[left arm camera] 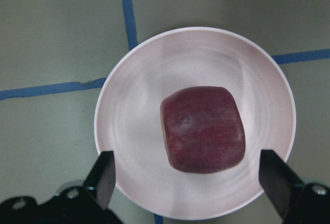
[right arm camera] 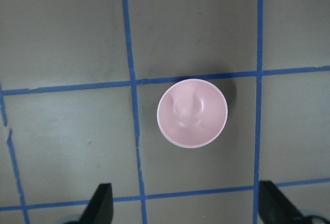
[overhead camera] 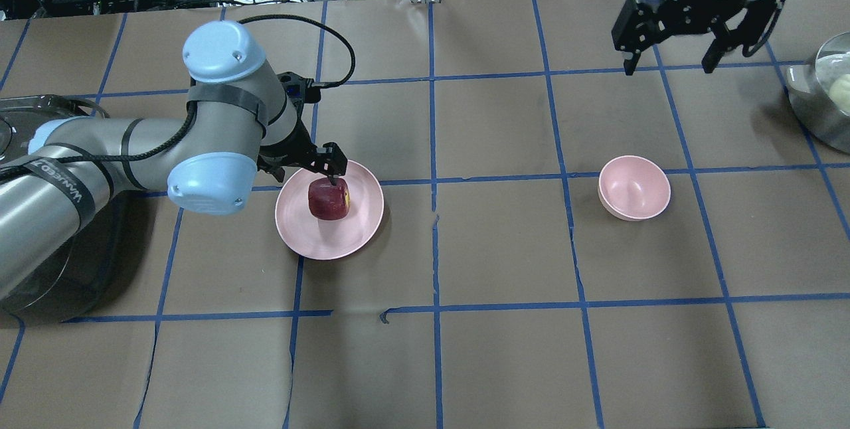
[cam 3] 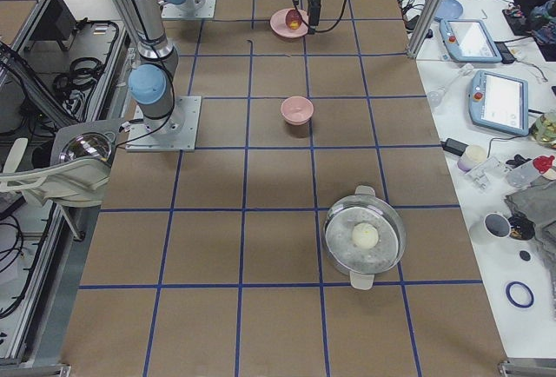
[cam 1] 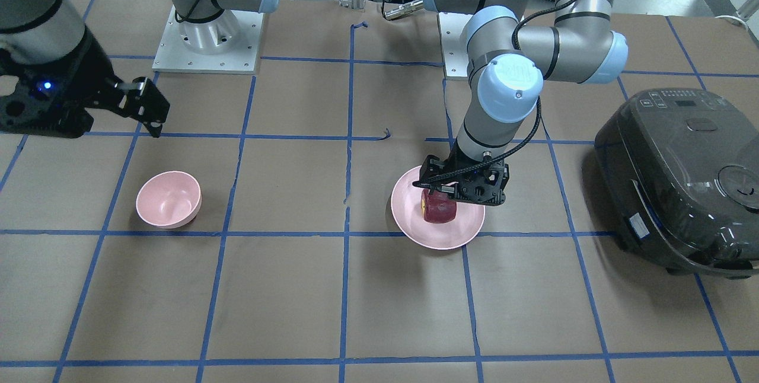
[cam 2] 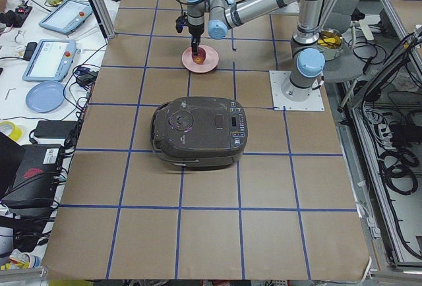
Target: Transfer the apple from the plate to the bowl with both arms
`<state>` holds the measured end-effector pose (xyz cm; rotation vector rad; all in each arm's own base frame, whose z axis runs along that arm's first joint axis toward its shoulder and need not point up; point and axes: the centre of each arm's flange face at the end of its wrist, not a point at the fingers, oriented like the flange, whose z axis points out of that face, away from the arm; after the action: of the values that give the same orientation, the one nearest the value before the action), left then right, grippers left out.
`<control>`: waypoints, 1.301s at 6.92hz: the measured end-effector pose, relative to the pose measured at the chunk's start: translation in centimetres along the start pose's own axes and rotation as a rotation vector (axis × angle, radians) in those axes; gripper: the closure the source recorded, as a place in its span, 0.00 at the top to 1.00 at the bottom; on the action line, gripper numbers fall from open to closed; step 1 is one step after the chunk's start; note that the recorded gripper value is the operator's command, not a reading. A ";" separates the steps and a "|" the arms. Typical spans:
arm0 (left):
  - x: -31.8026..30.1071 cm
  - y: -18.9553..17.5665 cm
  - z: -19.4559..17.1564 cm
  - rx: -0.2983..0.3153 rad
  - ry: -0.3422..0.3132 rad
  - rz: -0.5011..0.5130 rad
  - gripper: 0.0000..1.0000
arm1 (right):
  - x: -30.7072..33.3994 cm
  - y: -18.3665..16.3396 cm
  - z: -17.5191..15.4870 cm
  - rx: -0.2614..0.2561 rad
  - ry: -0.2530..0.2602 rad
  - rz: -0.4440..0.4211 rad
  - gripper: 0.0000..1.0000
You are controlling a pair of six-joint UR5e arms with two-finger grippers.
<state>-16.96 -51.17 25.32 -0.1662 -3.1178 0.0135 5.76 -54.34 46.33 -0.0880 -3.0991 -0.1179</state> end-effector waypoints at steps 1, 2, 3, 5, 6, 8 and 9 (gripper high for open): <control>0.1 -0.2 1.5 -0.001 0.001 -0.005 1.00 | 3.1 -0.5 4.5 -0.012 -0.007 -0.019 0.97; 0.4 -0.3 2.5 -0.003 0.003 -0.012 1.00 | 5.7 -0.3 8.9 -0.018 -0.017 -0.031 0.96; 0.8 -0.3 3.1 -0.009 0.008 -0.015 1.00 | 7.4 0.0 13.0 -0.020 -0.024 -0.027 0.96; 1.4 -0.2 4.5 -0.035 0.055 -0.021 1.00 | 8.2 0.9 19.8 -0.014 -0.026 -0.019 0.75; 1.6 -0.3 4.4 -0.034 0.066 -0.020 1.00 | 8.2 1.2 21.8 -0.016 -0.023 -0.017 0.74; 1.6 -0.4 3.8 -0.019 0.067 -0.009 0.83 | 8.3 1.0 24.1 -0.030 -0.024 -0.015 0.24; 1.5 -0.3 4.0 -0.026 0.065 -0.002 0.83 | 8.3 0.8 24.7 -0.034 -0.025 -0.014 0.03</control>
<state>-18.59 -51.31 21.32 -0.1609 -3.0544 -0.0323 -3.37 -51.15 22.14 -0.0688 -3.1233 -0.1708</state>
